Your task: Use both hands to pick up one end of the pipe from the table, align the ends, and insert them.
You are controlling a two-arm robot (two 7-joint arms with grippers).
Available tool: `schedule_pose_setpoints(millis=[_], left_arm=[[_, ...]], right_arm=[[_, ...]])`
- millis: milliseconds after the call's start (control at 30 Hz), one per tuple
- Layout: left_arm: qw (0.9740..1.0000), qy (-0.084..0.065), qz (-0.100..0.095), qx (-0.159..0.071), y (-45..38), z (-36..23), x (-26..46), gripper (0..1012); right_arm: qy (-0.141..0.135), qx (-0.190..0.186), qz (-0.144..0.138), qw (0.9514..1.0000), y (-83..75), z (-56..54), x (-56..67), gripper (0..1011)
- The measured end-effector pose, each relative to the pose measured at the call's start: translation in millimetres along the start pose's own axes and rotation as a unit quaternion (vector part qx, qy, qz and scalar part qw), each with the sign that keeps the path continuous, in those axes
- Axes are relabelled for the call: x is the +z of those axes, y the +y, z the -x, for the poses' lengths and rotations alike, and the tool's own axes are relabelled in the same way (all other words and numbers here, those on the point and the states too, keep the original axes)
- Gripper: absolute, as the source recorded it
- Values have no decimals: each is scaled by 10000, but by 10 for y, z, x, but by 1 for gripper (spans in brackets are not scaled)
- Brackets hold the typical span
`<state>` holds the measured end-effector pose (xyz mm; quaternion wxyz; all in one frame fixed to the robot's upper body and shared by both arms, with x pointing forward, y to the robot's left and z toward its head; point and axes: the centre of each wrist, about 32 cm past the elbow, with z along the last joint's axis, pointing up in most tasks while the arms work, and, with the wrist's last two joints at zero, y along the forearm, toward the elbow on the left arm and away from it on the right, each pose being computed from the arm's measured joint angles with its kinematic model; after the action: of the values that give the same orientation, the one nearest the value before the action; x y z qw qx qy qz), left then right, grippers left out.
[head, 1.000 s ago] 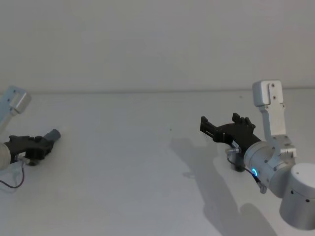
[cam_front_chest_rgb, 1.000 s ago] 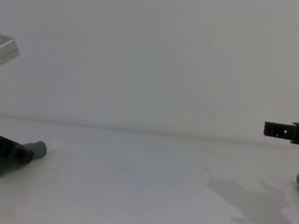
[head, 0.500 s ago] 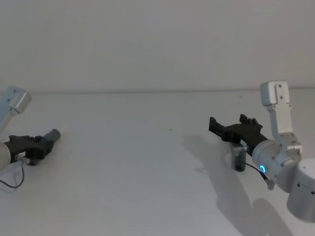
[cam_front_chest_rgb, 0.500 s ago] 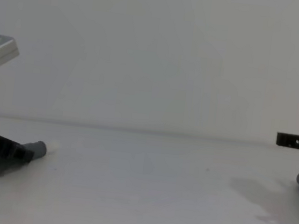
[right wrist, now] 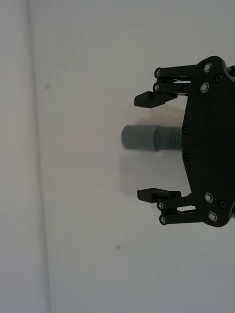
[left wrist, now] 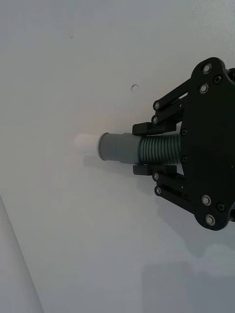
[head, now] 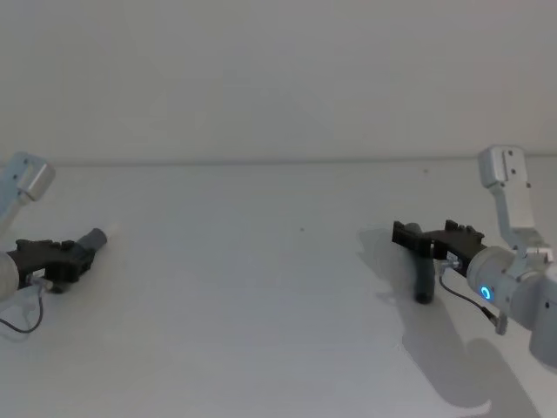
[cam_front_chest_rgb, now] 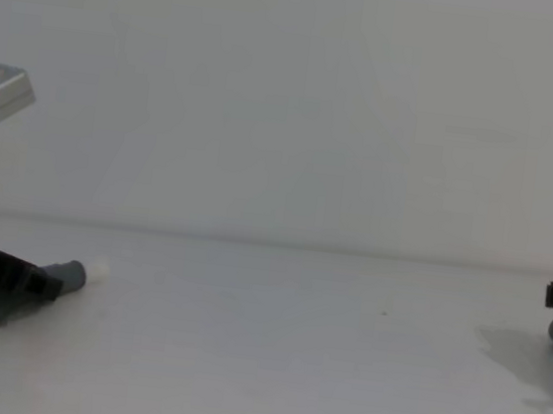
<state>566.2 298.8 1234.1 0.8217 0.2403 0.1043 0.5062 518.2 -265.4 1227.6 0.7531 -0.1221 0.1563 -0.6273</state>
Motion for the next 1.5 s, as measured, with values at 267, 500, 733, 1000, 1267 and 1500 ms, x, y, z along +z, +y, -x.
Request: schedule_pose_setpoints(millis=[267,500,733,1000,1267,1500], left_arm=[[10000,0,0,0,0,0,0,323],[10000,0,0,0,0,0,0,325],[10000,0,0,0,0,0,0,325],[10000,0,0,0,0,0,0,323],[10000,0,-1,0,0,0,0,325],[10000,0,-1,0,0,0,0,323]], right_arm=[[81,-186,471,9987,-34,11,200,1001],[-33,-225,707,9972,-77,76,356,1001],[-183,-242,887,9956,-116,132,443,1001],[-374,-272,1028,9936,-121,173,446,1002],[-447,-266,1101,9926,-82,189,399,1001],[-403,-216,1098,9929,-32,204,350,1001]])
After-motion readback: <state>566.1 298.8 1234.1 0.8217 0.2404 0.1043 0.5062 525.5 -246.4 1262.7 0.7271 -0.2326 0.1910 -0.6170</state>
